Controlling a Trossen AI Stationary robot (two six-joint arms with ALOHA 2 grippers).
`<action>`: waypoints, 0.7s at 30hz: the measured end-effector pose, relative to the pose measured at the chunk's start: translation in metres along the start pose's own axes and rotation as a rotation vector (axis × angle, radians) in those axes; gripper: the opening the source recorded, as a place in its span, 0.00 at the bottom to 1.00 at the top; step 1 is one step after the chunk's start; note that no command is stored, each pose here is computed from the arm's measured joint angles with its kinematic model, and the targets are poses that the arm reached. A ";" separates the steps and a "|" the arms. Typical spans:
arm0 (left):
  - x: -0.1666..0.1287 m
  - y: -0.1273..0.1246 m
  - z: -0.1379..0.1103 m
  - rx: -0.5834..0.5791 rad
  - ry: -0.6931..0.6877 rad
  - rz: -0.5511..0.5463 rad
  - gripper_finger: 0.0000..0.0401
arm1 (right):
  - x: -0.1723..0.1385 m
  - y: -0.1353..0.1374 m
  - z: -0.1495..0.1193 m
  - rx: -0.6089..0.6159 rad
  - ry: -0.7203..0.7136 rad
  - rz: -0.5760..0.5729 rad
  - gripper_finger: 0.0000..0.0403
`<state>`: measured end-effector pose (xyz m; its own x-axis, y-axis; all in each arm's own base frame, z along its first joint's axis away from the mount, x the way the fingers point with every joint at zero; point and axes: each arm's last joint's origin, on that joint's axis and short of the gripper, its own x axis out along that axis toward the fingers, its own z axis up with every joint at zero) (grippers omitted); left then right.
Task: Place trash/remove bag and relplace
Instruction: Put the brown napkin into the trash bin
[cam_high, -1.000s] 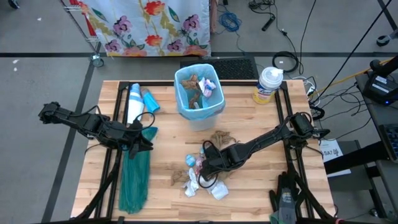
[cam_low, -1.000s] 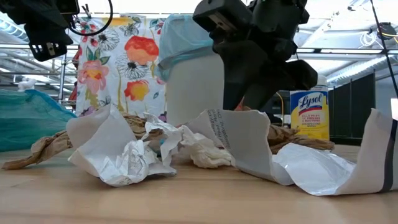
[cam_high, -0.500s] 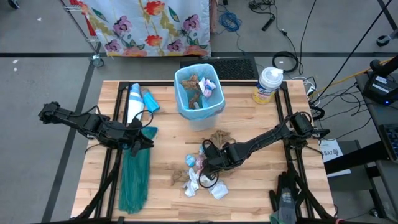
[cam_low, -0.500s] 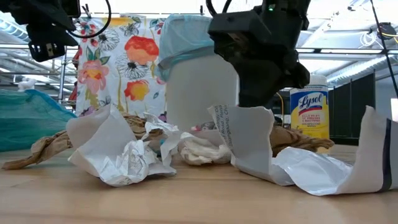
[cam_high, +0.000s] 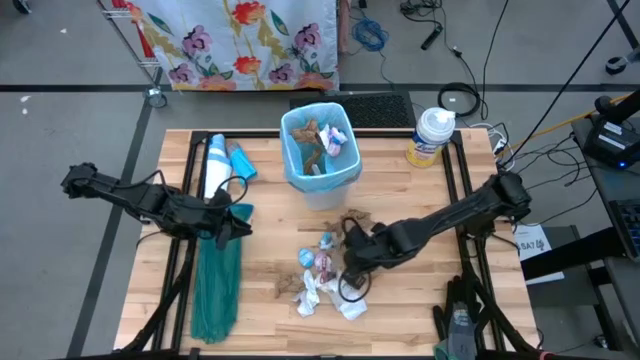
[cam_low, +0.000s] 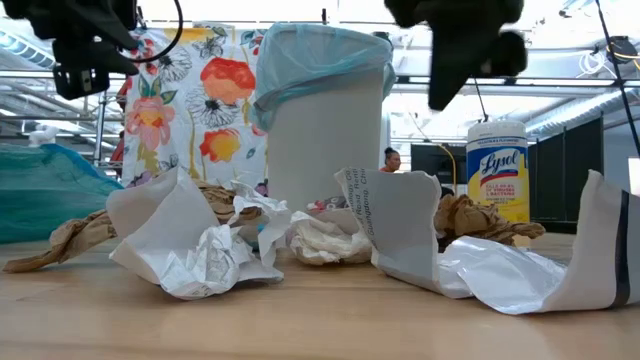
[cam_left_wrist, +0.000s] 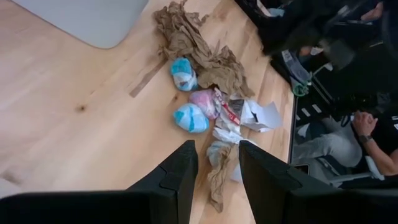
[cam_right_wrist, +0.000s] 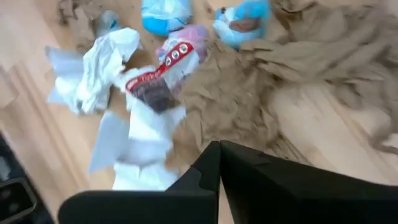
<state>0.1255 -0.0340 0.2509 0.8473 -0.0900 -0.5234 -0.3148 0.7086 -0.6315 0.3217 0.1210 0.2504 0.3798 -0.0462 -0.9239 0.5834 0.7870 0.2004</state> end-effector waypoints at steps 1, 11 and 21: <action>0.001 0.000 0.000 0.001 0.002 0.002 0.31 | -0.005 -0.001 -0.002 -0.012 -0.002 -0.002 0.00; 0.004 -0.004 0.002 -0.004 -0.015 -0.021 0.31 | 0.003 0.000 -0.016 -0.063 0.065 -0.076 0.14; 0.008 -0.006 0.003 -0.005 -0.012 -0.030 0.31 | 0.036 0.014 -0.023 -0.333 0.105 -0.060 0.49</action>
<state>0.1352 -0.0373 0.2521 0.8613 -0.1026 -0.4976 -0.2916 0.7023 -0.6495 0.3272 0.1443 0.2121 0.2658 -0.0480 -0.9628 0.3301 0.9429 0.0440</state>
